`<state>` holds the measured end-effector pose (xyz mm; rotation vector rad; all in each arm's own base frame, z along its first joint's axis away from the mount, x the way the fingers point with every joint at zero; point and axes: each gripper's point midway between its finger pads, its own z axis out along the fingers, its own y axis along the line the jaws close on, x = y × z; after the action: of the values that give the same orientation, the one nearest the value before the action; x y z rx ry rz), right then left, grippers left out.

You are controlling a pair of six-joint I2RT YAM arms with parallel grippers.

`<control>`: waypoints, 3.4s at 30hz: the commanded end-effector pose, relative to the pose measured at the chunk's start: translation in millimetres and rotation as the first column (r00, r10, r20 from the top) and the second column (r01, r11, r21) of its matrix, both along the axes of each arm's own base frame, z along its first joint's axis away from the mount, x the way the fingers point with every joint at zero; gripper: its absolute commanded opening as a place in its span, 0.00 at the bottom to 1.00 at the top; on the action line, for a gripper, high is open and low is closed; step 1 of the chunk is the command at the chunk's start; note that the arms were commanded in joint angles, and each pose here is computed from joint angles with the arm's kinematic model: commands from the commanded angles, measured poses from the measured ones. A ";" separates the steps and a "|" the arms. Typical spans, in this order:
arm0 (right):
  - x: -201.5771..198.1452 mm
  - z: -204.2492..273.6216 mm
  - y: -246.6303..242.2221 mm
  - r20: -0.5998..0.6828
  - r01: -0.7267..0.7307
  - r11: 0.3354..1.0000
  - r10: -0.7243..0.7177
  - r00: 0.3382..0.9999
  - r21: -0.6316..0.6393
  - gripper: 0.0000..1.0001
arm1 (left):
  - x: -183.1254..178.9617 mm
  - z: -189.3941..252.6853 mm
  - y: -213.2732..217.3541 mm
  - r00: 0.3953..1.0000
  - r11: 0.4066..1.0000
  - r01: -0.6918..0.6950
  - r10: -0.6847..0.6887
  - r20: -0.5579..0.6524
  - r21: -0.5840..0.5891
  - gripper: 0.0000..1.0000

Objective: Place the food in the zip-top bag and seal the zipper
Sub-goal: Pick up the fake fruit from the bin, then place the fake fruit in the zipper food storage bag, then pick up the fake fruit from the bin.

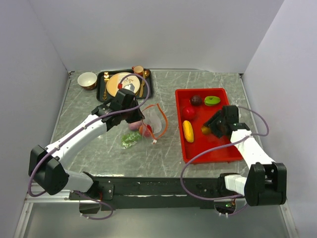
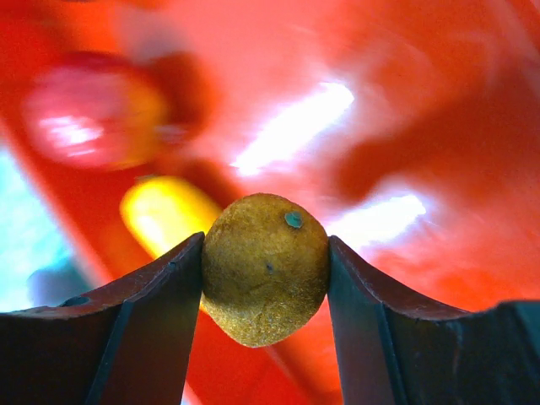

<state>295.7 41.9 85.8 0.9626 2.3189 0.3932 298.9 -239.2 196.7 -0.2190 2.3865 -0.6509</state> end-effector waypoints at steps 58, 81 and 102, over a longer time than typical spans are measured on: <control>23.9 132.1 154.6 0.242 -0.473 0.846 0.526 0.815 -0.247 1.00 | -5.2 53.7 20.0 0.989 0.995 -0.078 0.084 0.121 -0.057 0.01; 15.8 -7.9 79.5 -0.194 -0.497 0.826 0.460 0.867 -0.264 0.75 | -1.4 41.0 9.9 0.995 0.998 -0.046 0.049 0.081 -0.045 0.01; 37.5 -20.9 83.9 -0.205 -0.539 0.815 0.502 0.840 -0.215 0.51 | 0.6 34.0 7.5 0.996 0.998 -0.049 0.051 0.066 -0.040 0.01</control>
<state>316.5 122.3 53.6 0.2380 2.7009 0.1961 294.3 -227.3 216.2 -0.2722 2.3416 -0.6382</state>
